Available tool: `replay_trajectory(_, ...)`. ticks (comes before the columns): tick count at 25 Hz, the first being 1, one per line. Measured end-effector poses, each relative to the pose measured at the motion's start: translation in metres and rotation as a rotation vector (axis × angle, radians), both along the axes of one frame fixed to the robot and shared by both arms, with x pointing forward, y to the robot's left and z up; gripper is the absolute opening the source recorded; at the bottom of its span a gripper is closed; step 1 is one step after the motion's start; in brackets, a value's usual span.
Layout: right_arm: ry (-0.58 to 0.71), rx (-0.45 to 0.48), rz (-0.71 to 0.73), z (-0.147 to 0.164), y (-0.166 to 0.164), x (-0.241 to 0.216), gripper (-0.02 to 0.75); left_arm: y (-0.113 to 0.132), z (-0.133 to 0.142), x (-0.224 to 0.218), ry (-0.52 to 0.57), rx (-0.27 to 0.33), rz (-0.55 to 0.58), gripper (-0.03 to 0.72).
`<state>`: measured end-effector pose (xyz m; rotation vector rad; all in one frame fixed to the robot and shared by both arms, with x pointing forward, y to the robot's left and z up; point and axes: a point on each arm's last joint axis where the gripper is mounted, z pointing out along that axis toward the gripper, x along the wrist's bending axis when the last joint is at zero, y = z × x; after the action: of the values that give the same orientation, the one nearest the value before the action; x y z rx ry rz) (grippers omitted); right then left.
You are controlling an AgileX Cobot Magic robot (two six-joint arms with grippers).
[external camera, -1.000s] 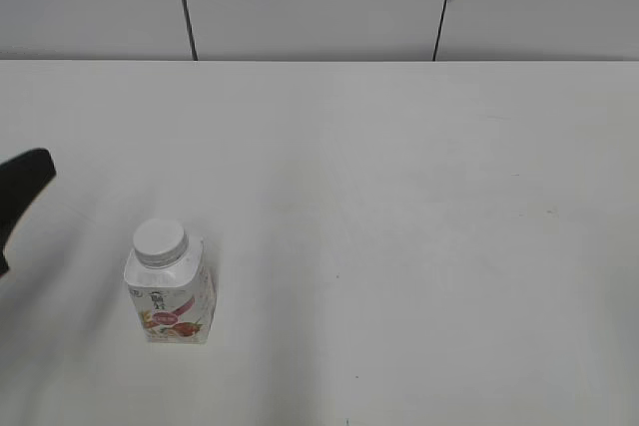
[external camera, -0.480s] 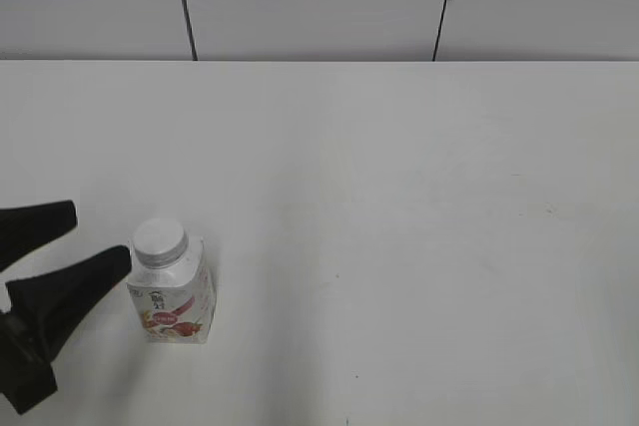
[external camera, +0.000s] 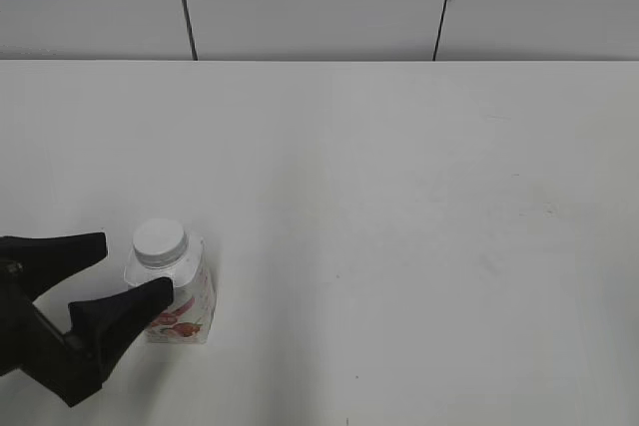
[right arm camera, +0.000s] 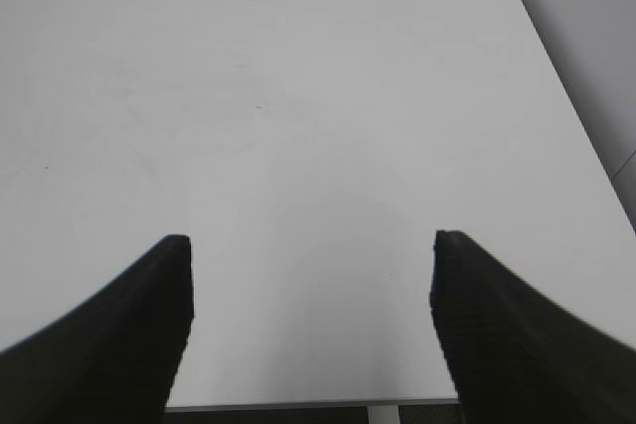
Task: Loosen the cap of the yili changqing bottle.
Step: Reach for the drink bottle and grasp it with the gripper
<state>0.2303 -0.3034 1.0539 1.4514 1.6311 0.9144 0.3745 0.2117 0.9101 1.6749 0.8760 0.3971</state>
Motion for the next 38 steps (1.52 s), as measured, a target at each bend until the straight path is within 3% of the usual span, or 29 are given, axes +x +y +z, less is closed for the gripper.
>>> replay_trajectory(9,0.000,0.000,0.000,0.000,0.000,0.000,0.586,0.002,-0.029,0.005,0.048,0.143,-0.002,0.622)
replay_trajectory(13,0.000,0.000,0.000,0.000,0.000,0.000,0.586,-0.001,-0.029,0.013,-0.016,0.187,-0.037,0.621)
replay_trajectory(33,0.000,0.000,0.000,0.000,0.000,0.000,0.586,-0.017,-0.047,0.039,-0.020,0.197,-0.121,0.583)
replay_trajectory(38,0.000,0.000,0.000,0.000,0.000,0.000,0.586,-0.017,-0.046,0.040,-0.022,0.197,-0.120,0.515)
